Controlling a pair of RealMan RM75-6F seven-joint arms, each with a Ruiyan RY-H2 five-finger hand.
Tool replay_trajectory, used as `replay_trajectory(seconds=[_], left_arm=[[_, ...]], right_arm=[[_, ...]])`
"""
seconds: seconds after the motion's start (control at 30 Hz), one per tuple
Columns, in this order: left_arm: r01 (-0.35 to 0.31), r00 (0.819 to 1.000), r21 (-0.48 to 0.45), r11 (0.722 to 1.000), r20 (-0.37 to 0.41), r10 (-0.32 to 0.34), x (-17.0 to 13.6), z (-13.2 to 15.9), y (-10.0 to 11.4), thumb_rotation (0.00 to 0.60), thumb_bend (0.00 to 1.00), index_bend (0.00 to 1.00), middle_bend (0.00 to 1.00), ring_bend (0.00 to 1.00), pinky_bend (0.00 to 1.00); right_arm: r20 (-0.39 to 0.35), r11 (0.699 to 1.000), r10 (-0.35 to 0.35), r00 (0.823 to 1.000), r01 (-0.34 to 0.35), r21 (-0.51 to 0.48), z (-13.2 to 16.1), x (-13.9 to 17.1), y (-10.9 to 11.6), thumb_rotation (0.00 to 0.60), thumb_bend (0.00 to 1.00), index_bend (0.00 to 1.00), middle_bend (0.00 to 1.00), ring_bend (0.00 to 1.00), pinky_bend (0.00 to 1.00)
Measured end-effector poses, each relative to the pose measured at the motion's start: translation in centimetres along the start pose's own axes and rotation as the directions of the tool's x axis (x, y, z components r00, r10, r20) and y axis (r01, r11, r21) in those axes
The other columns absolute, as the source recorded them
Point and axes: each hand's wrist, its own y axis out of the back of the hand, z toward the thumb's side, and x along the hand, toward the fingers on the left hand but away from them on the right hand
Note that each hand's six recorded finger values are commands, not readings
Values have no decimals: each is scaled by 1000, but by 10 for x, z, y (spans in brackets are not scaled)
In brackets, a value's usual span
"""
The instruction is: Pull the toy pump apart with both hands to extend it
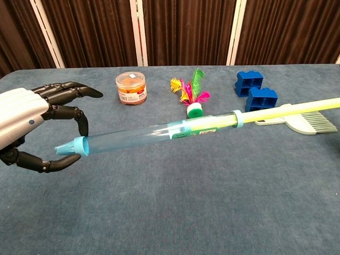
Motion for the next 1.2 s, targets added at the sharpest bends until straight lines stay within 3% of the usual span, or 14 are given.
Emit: replay_trajectory(seconds=[1.0,1.1,1.2], left_arm=[[-28,999,-23,999,-17,28,-24,-16,16,600,358,520,91,47,117],[-29,999,-25,999,-16,29,-25,-17,17,600,323,471,90,47,117],[-37,999,-31,999,-21,36,-23,-19,18,600,270,350,88,47,117]], right_arm=[[74,999,-2,997,-1,42,-20,-27,0,600,378,831,184,1,0],[76,999,-1,997,-2,47,-20,-29,-1,600,377,828,184,1,0],[75,999,3,997,-5,39,-19,-30,-2,600,373,755,171,1,0]])
